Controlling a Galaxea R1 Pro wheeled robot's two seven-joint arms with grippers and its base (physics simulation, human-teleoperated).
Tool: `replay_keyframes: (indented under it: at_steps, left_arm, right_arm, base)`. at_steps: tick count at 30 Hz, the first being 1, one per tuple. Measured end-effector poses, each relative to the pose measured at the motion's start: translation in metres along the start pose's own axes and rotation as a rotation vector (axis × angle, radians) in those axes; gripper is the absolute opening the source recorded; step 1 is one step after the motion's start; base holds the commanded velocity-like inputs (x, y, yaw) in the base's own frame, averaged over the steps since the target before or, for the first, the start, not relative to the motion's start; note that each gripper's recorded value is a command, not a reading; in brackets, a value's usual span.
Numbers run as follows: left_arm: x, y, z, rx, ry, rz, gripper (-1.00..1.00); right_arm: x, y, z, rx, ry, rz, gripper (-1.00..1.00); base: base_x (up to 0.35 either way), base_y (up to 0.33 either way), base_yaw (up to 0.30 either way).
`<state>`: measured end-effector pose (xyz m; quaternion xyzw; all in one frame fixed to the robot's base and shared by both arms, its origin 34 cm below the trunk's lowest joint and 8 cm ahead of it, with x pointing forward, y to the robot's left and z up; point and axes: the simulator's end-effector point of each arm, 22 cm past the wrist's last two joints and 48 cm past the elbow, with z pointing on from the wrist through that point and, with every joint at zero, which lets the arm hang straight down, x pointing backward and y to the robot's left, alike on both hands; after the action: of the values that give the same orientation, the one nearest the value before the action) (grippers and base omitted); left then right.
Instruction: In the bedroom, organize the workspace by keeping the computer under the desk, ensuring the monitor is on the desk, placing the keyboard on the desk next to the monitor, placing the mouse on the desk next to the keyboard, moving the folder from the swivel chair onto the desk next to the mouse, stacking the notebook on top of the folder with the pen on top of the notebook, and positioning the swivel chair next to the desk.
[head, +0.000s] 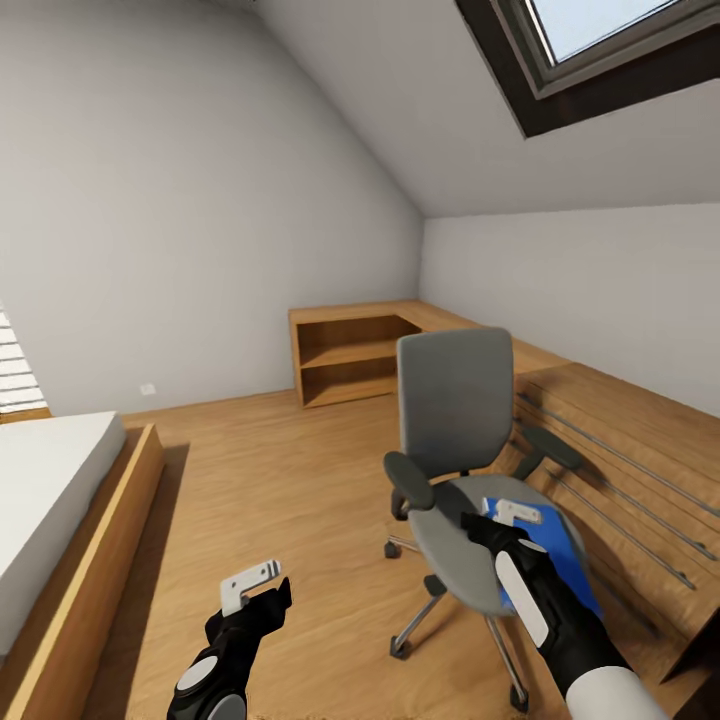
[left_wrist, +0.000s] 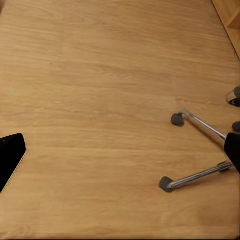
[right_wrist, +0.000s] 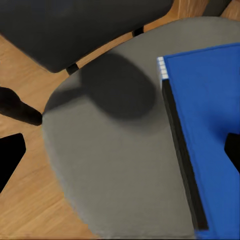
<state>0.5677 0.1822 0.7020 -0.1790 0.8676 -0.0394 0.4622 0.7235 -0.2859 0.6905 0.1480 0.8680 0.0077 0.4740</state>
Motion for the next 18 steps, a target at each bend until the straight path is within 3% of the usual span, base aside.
replay_keyframes:
  at_steps: [6,14,15,16,18]
  left_arm:
    - [0.0,0.001,0.0,-0.001,0.0,0.001,1.0]
    - [-0.002,0.003,0.001,-0.007,-0.005,-0.004,1.0]
    - [-0.003,0.004,0.001,-0.009,-0.005,-0.005,1.0]
    - [-0.005,0.007,0.002,-0.015,-0.009,-0.01,1.0]
    - [-0.007,0.009,0.002,-0.02,-0.011,-0.014,1.0]
  right_arm:
    - [-0.002,-0.008,0.0,0.012,-0.001,0.017,1.0]
    - [-0.003,-0.03,0.001,0.046,0.001,0.083,1.0]
    - [-0.003,-0.033,0.002,0.049,0.003,0.098,1.0]
    - [-0.002,-0.041,0.002,0.053,0.011,0.156,1.0]
    - [-0.001,-0.047,0.003,0.052,0.02,0.223,1.0]
  base:
    - [-0.043,0.064,-0.026]
    - [-0.003,0.004,-0.201]
    - [-0.001,0.001,-0.257]
    - [0.0,0.001,-0.263]
    - [0.0,0.0,-0.275]
